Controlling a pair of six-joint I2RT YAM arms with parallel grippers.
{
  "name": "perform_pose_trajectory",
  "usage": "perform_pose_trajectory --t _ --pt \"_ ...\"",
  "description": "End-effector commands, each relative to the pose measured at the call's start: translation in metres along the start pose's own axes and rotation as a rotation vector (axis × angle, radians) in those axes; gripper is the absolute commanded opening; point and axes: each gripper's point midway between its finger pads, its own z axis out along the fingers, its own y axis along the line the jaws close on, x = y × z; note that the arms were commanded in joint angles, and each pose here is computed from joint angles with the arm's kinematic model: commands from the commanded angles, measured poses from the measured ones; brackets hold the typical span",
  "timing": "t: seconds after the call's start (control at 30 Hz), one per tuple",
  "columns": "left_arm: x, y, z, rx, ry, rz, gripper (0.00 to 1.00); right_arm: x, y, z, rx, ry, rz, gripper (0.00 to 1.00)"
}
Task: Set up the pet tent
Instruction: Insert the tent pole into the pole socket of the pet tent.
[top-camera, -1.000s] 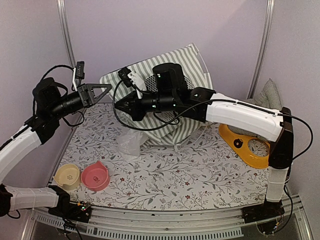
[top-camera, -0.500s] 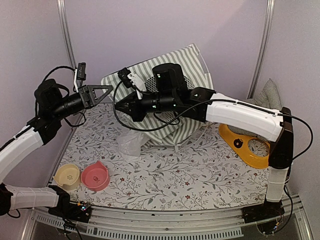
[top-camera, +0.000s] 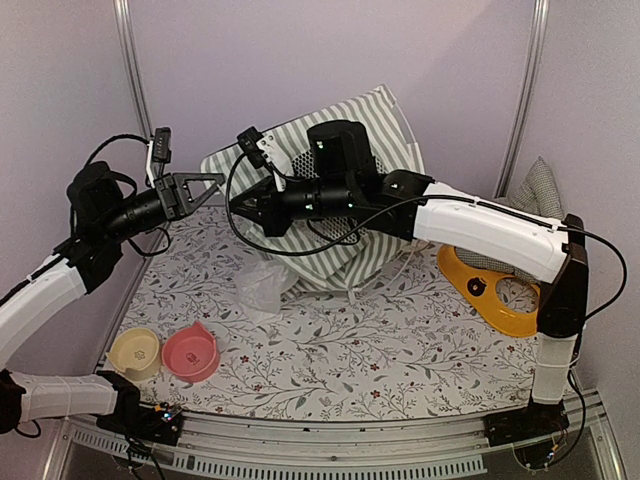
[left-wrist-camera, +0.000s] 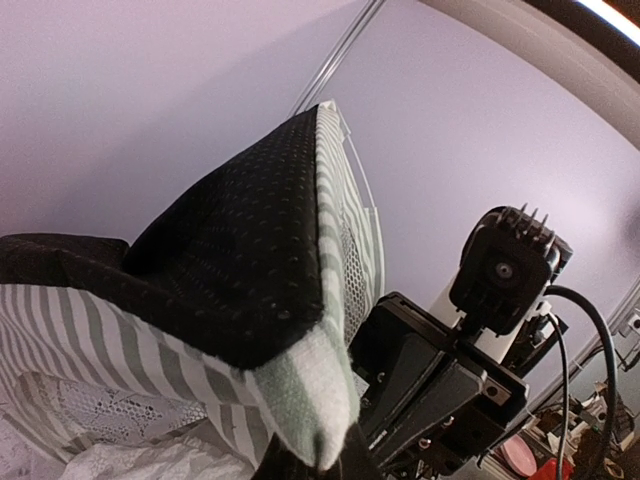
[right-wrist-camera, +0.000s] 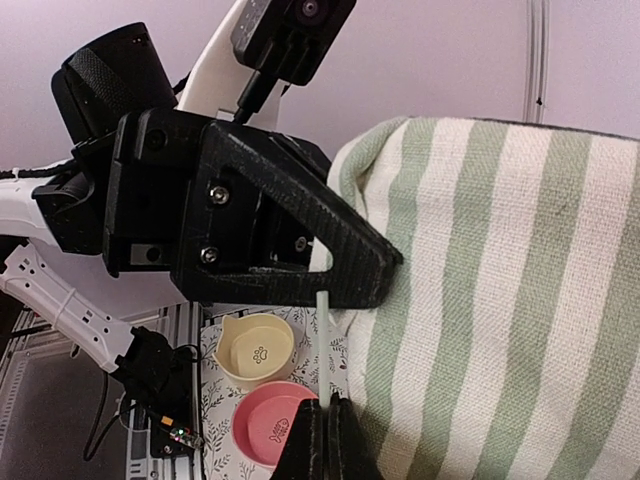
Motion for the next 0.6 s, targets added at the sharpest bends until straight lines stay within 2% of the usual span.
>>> perform_pose_trajectory --t 0.0,0.57 --pt "-0.025 -0.028 -0.008 0.061 -0.069 0.045 0.0 0.004 -0.032 0.001 0.085 0.011 0.035 0.0" --pt "-0.033 -0.032 -0.008 0.073 -0.091 -0.03 0.0 0.017 -0.036 0.005 0.096 0.043 0.044 0.0"
